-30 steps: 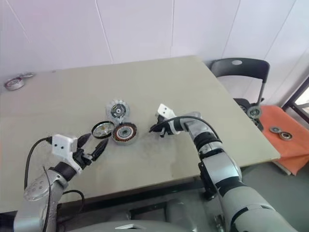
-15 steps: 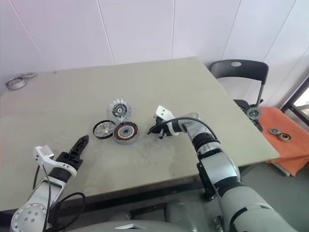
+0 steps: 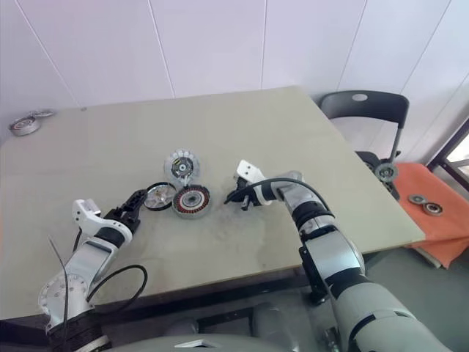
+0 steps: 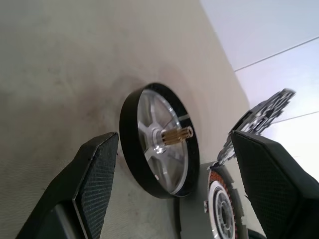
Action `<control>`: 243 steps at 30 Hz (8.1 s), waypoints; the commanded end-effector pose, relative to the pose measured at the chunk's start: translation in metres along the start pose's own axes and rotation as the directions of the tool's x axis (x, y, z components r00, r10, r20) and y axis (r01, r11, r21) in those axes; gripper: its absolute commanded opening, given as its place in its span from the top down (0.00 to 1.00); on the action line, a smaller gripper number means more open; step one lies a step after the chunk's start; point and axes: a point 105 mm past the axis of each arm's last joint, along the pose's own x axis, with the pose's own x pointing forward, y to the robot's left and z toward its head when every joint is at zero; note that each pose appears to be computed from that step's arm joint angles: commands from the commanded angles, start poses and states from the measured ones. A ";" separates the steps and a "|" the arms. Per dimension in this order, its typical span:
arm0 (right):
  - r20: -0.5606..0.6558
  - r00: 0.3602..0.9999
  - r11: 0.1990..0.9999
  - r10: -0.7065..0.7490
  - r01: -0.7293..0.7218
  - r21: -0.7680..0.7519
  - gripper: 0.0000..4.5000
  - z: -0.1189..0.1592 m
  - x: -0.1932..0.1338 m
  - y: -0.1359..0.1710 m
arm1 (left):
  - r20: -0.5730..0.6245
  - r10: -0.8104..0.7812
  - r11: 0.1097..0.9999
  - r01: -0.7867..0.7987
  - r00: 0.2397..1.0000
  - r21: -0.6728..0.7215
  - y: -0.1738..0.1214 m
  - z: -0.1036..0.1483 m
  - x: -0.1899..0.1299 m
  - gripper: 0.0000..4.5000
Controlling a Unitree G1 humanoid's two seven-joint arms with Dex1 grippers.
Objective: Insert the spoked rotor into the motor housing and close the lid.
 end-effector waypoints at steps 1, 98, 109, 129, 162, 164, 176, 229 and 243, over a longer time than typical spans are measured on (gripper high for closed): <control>0.022 0.999 0.999 -0.026 0.026 -0.034 1.00 0.010 -0.005 -0.006 | -0.001 -0.031 0.999 0.031 1.000 0.022 -0.011 0.001 0.003 0.14; 0.020 0.998 0.998 -0.056 0.056 -0.036 1.00 0.004 0.001 -0.005 | 0.081 -0.486 -0.462 -0.335 0.870 0.821 -0.089 0.023 -0.001 1.00; 0.025 0.997 0.997 -0.074 0.074 -0.024 1.00 0.003 -0.001 -0.007 | -0.185 -0.565 -0.740 -0.393 0.804 0.546 -0.114 -0.027 0.015 1.00; 0.392 0.892 0.943 0.223 -0.300 0.147 1.00 0.099 -0.049 0.005 | -0.097 -0.855 -0.490 -0.731 0.510 0.476 -0.153 0.003 -0.018 1.00; 0.418 0.896 0.762 0.151 -0.375 0.528 0.51 0.081 -0.071 -0.008 | -0.194 -0.928 -0.371 -0.834 0.318 0.408 -0.161 0.015 -0.027 1.00; 0.189 0.973 0.919 0.130 -0.190 0.346 0.51 0.051 -0.064 -0.010 | -0.151 -0.932 -0.361 -0.833 0.329 0.419 -0.162 0.023 -0.025 1.00; 0.249 0.889 0.694 -0.385 0.457 -0.556 0.51 0.073 -0.069 -0.045 | -0.073 -0.939 -0.330 -0.823 0.336 0.463 -0.165 0.024 -0.012 1.00; 0.431 0.860 0.805 -0.274 0.450 -0.387 0.51 0.131 -0.064 -0.005 | -0.113 -0.939 -0.329 -0.748 0.326 0.577 -0.180 -0.039 0.062 1.00; 0.448 0.840 0.784 -0.305 0.489 -0.383 0.90 0.135 -0.065 -0.010 | -0.111 -0.941 -0.321 -0.741 0.320 0.589 -0.181 -0.043 0.061 1.00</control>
